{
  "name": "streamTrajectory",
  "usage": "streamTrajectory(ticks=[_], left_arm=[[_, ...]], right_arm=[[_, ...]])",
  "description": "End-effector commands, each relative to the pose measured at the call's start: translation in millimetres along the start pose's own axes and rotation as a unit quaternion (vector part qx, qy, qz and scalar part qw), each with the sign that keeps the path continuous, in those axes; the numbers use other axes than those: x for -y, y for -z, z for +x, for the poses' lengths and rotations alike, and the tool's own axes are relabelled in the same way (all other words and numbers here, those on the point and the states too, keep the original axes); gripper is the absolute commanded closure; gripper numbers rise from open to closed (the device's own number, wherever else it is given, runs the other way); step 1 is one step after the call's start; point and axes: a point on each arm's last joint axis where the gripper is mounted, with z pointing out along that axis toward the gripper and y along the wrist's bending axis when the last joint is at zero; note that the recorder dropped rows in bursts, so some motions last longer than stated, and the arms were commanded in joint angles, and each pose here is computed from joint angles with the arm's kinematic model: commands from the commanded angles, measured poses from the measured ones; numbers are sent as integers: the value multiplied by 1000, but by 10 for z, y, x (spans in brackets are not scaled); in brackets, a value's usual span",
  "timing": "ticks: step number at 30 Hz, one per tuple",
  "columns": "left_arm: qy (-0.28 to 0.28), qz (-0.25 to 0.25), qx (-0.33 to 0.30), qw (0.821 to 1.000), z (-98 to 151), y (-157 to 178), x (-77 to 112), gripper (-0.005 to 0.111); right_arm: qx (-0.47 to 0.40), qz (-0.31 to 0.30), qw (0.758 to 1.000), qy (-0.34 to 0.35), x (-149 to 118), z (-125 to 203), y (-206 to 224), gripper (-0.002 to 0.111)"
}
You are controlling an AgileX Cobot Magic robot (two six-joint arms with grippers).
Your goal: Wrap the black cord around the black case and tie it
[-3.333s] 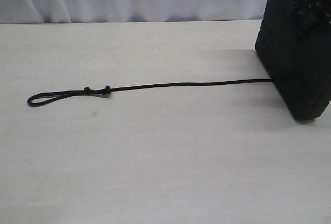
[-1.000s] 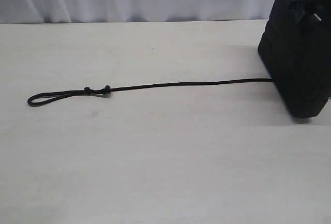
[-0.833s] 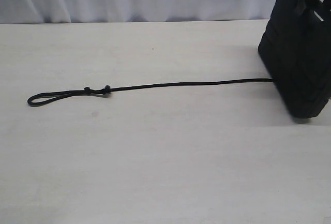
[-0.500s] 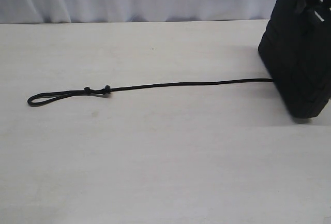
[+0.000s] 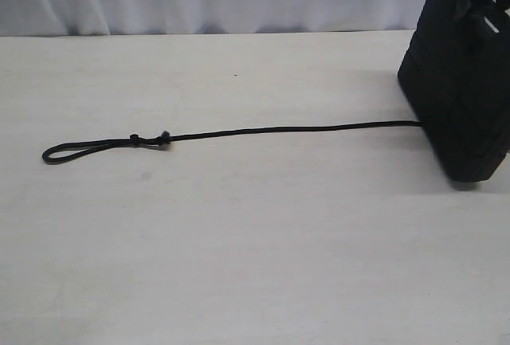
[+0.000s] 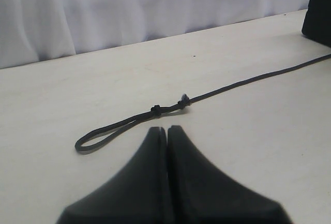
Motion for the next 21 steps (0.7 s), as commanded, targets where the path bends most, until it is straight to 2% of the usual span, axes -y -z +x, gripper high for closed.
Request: streamTrajectory(ticks=[1, 14, 18, 20, 21], left_arm=[[4, 0, 6, 1000, -4, -1, 0, 107], [4, 0, 6, 1000, -4, -1, 0, 107], [4, 0, 6, 1000, -4, -1, 0, 107], [4, 0, 6, 1000, -4, -1, 0, 107], [4, 0, 6, 1000, -4, -1, 0, 107]], right_arm=[[27, 7, 1000, 0, 22, -55, 52, 53], [52, 5, 999, 6, 17, -102, 46, 53], [14, -12, 1000, 15, -25, -33, -149, 54], [19, 26, 999, -4, 46, -45, -116, 58], [29, 70, 997, -19, 164, -59, -21, 60]])
